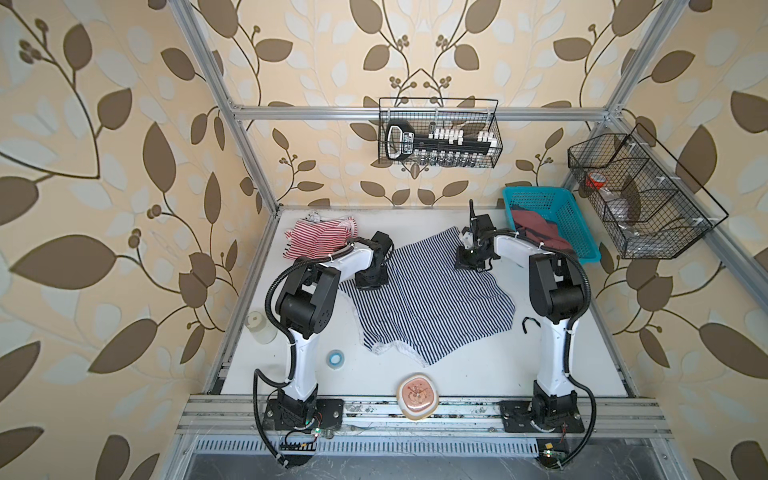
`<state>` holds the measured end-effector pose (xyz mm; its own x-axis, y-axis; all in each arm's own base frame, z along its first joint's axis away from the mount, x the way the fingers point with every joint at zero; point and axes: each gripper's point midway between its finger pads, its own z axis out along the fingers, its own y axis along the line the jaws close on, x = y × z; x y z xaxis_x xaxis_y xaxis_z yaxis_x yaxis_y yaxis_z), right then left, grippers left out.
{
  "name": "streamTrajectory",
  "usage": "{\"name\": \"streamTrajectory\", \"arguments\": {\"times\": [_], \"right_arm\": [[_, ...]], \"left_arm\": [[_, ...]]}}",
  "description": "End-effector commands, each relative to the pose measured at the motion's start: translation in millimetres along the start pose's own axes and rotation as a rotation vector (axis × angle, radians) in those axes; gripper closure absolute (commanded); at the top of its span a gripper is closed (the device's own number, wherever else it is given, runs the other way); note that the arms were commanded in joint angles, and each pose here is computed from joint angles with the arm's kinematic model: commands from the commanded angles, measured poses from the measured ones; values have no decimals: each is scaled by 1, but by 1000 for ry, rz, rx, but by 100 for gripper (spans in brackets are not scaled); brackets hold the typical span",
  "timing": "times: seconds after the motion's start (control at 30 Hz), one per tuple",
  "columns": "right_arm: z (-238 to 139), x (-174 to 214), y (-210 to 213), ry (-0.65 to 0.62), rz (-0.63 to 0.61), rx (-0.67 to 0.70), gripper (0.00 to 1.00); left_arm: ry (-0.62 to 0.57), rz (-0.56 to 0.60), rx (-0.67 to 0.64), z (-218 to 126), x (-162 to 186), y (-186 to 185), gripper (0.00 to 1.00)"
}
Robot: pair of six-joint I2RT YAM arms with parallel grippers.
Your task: Fold and stack the tank tops
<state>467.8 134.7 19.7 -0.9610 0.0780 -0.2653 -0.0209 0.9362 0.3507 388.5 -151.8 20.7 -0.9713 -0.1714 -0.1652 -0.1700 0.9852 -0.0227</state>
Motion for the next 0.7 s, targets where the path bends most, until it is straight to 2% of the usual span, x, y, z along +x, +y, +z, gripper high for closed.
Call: {"name": "streamTrajectory", "arguments": {"times": [0.0,0.3,0.47,0.67], "right_arm": [[1,30,-16,73,26,57,100],[-8,70,-21,91,85,56,100],[-10,95,-22,112,80,87,100],[-7,96,-22,120,88,92,100]], "left_arm": [[39,66,-114,11,-6,23,89],[42,116,-109,9,-49,27,83],[34,122,-63,11,-75,22,83],[36,132,-36,13,-91,15,83]]}}
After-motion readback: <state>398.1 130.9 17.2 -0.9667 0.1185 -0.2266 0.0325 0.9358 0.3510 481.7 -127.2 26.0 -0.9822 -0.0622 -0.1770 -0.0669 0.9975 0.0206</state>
